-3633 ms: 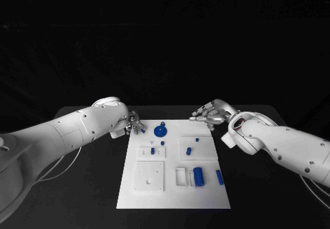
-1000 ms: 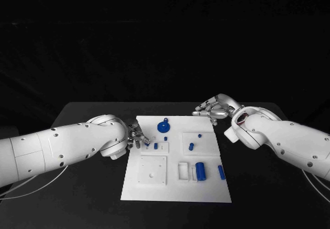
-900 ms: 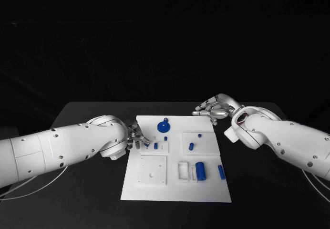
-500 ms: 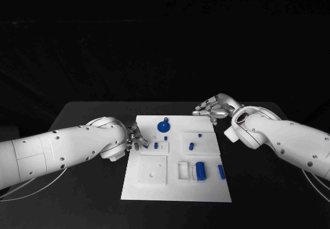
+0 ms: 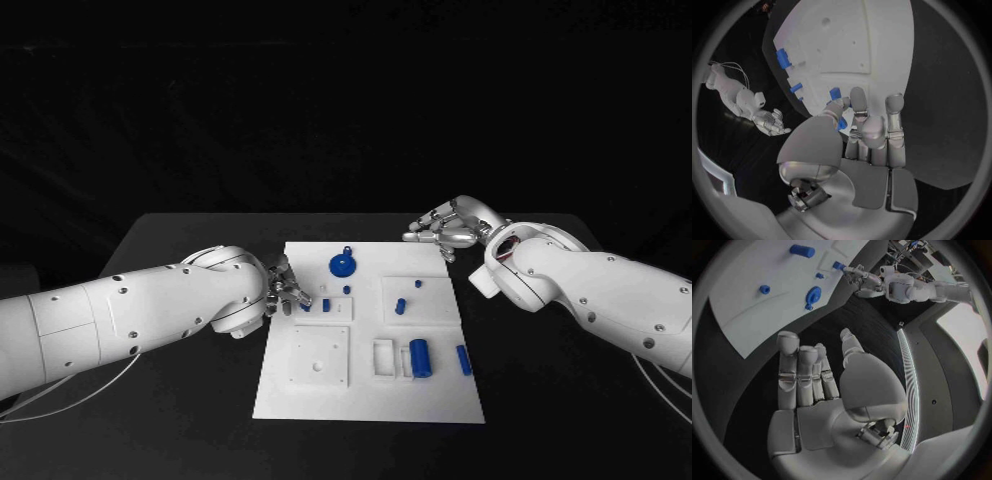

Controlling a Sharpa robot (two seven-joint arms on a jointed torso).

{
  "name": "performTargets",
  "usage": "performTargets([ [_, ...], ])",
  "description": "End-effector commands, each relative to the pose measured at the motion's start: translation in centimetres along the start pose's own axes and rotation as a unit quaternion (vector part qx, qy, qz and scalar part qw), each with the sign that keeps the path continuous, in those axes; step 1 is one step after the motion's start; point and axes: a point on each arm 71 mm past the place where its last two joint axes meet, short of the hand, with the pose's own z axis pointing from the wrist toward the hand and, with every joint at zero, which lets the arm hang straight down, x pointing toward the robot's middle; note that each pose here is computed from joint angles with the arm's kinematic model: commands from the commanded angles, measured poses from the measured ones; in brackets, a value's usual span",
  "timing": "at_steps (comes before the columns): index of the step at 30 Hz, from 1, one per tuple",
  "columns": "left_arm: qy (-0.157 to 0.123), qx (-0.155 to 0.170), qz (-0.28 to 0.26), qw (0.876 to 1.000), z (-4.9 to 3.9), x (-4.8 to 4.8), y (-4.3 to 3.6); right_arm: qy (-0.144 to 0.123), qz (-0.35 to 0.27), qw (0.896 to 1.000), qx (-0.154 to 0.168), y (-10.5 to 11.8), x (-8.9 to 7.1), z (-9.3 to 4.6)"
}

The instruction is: Assemble the parts on the task board

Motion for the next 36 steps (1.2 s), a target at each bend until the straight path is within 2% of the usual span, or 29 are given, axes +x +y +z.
performTargets([
  [1,0.001,0.001,0.007,1.0,0.12,0.44,-0.01,0.003,0.001,1.0,-0.005,0.09,0.09,-0.01],
  [26,-0.011,0.008,-0.015,1.0,-0.37,0.66,0.16,-0.002,0.045,0.999,-0.001,-0.3,-0.26,-0.1],
  [36,-0.035,0.016,-0.024,0.999,-0.52,0.44,-0.04,0.009,0.069,0.998,0.0,-0.47,-0.2,-0.05],
])
